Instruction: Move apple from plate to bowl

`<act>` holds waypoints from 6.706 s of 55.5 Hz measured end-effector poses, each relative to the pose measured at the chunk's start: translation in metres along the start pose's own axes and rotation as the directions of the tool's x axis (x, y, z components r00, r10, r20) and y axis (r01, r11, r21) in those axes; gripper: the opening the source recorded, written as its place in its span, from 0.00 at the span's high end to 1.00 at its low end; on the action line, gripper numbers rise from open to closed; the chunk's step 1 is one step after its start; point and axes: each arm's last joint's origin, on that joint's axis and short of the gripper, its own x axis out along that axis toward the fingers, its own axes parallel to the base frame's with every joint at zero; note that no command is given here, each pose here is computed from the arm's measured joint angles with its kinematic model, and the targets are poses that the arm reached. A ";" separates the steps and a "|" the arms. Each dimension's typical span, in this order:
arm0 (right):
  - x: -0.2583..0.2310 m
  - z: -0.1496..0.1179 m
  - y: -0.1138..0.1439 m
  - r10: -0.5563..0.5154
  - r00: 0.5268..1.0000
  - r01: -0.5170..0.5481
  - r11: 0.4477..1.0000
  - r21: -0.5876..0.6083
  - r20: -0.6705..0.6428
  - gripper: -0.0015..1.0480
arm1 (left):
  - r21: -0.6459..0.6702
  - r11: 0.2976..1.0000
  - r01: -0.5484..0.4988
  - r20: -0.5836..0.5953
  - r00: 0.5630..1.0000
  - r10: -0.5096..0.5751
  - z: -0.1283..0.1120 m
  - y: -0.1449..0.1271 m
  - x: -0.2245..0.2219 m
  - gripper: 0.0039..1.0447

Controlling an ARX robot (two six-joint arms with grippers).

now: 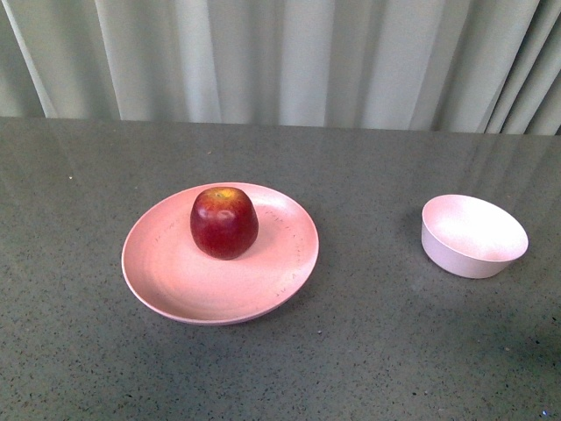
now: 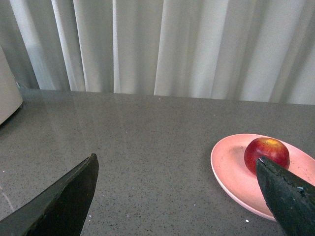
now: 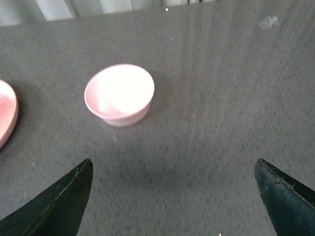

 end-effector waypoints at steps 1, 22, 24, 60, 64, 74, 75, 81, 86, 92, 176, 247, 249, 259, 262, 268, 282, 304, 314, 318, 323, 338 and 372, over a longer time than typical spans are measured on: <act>0.003 0.002 0.000 0.005 1.000 -0.005 1.000 0.001 0.000 0.09 | 0.000 1.000 0.000 0.000 1.000 0.000 0.000 0.000 0.000 0.08; 0.152 0.006 -0.001 0.031 0.961 0.003 0.992 0.124 -0.273 0.09 | 0.000 1.000 0.000 0.000 1.000 0.000 0.000 0.000 0.000 0.08; 0.159 0.005 0.001 0.028 0.958 0.008 0.992 0.127 -0.285 0.09 | 0.000 1.000 0.000 0.000 1.000 0.000 0.000 0.000 0.000 0.08; 0.221 -0.014 0.025 -0.014 0.921 0.053 0.995 0.090 -0.389 0.09 | 0.000 1.000 0.000 0.000 1.000 0.000 0.000 0.000 0.000 0.08; 0.225 -0.014 0.028 -0.020 0.918 0.062 0.994 0.094 -0.395 0.14 | 0.000 1.000 0.000 0.000 1.000 0.000 0.000 0.000 0.000 0.08; 0.234 -0.017 0.032 -0.042 0.903 0.091 0.991 0.094 -0.427 0.39 | 0.000 1.000 0.000 0.000 1.000 0.000 0.000 0.000 0.000 0.08; 0.235 -0.018 0.032 -0.045 0.901 0.094 0.991 0.094 -0.431 0.42 | 0.000 1.000 0.000 0.000 1.000 0.000 0.000 0.000 0.000 0.08; 0.238 -0.017 0.035 -0.048 0.898 0.106 0.988 0.108 -0.438 0.59 | 0.000 1.000 0.000 0.000 1.000 0.000 0.000 0.000 0.000 0.08; 0.240 -0.013 0.037 -0.045 0.900 0.106 0.987 0.118 -0.434 0.71 | 0.000 1.000 0.000 0.000 1.000 0.000 0.000 0.000 0.000 0.08; 0.241 -0.009 0.041 -0.031 0.901 0.093 0.988 0.121 -0.433 0.86 | 0.000 1.000 0.000 0.000 1.000 0.000 0.000 0.000 0.000 0.08; 0.134 0.055 0.077 0.233 0.968 -0.211 0.957 0.201 -0.095 0.09 | 0.000 1.000 0.000 0.000 1.000 0.000 0.000 0.000 0.000 0.08; -0.003 -0.030 0.014 0.101 0.931 -0.075 0.993 -0.086 0.352 0.98 | 0.000 1.000 0.000 0.000 1.000 0.000 0.000 0.000 0.000 0.08; -0.005 -0.030 0.014 0.101 0.930 -0.075 0.993 -0.086 0.354 0.98 | 0.000 1.000 0.000 0.000 1.000 0.000 0.000 0.000 0.000 0.08; -0.014 -0.029 0.013 0.102 0.926 -0.075 0.993 -0.086 0.365 0.98 | 0.000 1.000 0.000 0.000 1.000 0.000 0.000 0.000 0.000 0.08; -0.016 -0.030 0.013 0.102 0.925 -0.075 0.993 -0.086 0.366 0.98 | 0.000 1.000 0.000 0.000 1.000 0.000 0.000 0.000 0.000 0.08; -0.021 -0.030 0.013 0.102 0.924 -0.075 0.993 -0.086 0.369 0.98 | 0.000 1.000 0.000 0.000 1.000 0.000 0.000 0.000 0.000 0.08; -0.030 -0.032 0.012 0.102 0.922 -0.075 0.993 -0.086 0.374 0.98 | 0.000 1.000 0.000 0.000 1.000 0.000 0.000 0.000 0.000 0.08; -0.037 -0.035 0.011 0.102 0.921 -0.075 0.993 -0.086 0.375 0.98 | 0.000 1.000 0.000 0.000 1.000 0.000 0.000 0.000 0.000 0.08; -0.041 -0.038 0.011 0.102 0.923 -0.075 0.994 -0.085 0.370 0.98 | 0.000 1.000 0.000 0.000 1.000 0.000 0.000 0.000 0.000 0.08; -0.045 -0.043 0.010 0.099 0.933 -0.074 0.994 -0.085 0.345 0.98 | 0.000 1.000 0.000 0.000 1.000 0.000 0.000 0.000 0.000 0.08; -0.049 -0.043 0.010 0.102 0.924 -0.075 0.993 -0.086 0.369 0.98 | 0.000 1.000 0.000 0.000 1.000 0.000 0.000 0.000 0.000 0.08; -0.049 -0.043 0.010 0.102 0.924 -0.075 0.993 -0.087 0.370 0.85 | 0.000 1.000 0.000 0.000 1.000 0.000 0.000 0.000 0.000 0.08; -0.049 -0.043 0.010 0.102 0.924 -0.075 0.993 -0.087 0.370 0.09 | 0.000 1.000 0.000 0.000 1.000 0.000 0.000 0.000 0.000 0.08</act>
